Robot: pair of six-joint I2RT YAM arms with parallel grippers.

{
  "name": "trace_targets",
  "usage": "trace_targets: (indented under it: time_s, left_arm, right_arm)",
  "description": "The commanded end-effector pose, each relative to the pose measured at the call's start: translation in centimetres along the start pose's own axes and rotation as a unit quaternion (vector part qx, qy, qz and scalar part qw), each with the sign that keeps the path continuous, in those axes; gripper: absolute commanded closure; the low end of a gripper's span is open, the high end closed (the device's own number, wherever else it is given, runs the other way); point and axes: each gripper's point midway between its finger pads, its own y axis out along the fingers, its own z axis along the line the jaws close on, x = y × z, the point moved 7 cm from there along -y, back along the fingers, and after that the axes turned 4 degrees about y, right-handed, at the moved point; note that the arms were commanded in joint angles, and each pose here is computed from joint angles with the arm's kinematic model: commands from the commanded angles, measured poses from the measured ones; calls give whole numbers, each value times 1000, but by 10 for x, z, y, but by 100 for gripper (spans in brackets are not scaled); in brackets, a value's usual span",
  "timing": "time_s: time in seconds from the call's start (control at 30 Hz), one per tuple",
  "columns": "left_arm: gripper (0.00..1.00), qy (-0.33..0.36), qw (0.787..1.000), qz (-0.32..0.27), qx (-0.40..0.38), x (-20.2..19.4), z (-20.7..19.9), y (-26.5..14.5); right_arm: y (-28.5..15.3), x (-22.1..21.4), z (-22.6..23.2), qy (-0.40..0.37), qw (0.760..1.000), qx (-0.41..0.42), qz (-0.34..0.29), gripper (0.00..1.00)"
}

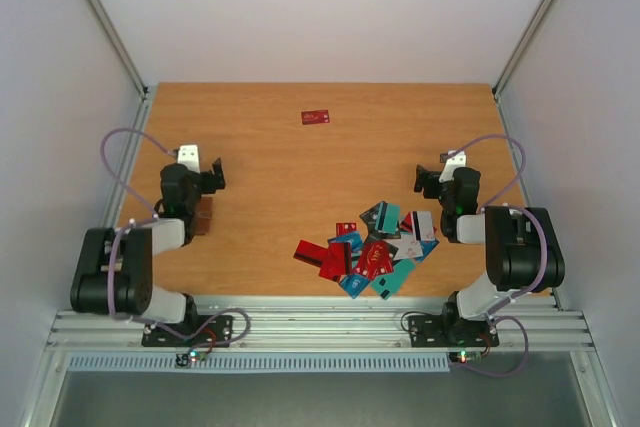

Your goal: Put the credit cards into the card holder

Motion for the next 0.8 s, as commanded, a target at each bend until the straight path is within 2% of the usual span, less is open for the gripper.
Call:
trace_targets:
  time_s: [0.0,0.03,0.2,0.4,0.47,0.57,0.6,0.67,0.77]
  left_arm:
    - [1,-12,1000,-8,26,48,6,-22]
    - [1,-15,999,21,27,49,7,-30]
    - [1,-46,996,70,17,79,4,-75]
    - [1,-78,988,132,29,108,6,-117]
    - [0,-101,978,178,40,110,7,-125]
    - [0,-125,960,247,47,106,6,-130]
    - [1,-126,952,274,53,103,6,-130]
    - [0,-125,935,326,64,94,8,-134]
    - [1,-129,919,369,56,81,6,-134]
  right_arm:
    - [0,9,1,0,1000,0,-23,1]
    - [-1,9,1,0,1000,0,-26,2]
    - [-17,27,1,5,999,-19,-37,1]
    - [-54,104,12,28,999,-19,-35,2]
    - [-64,134,14,68,997,-35,-6,2]
    - [-66,147,3,201,970,-116,77,2]
    - [-63,140,2,206,962,-116,134,1]
    - [-53,143,7,211,952,-95,199,2]
    - [-48,132,13,236,937,-76,247,2]
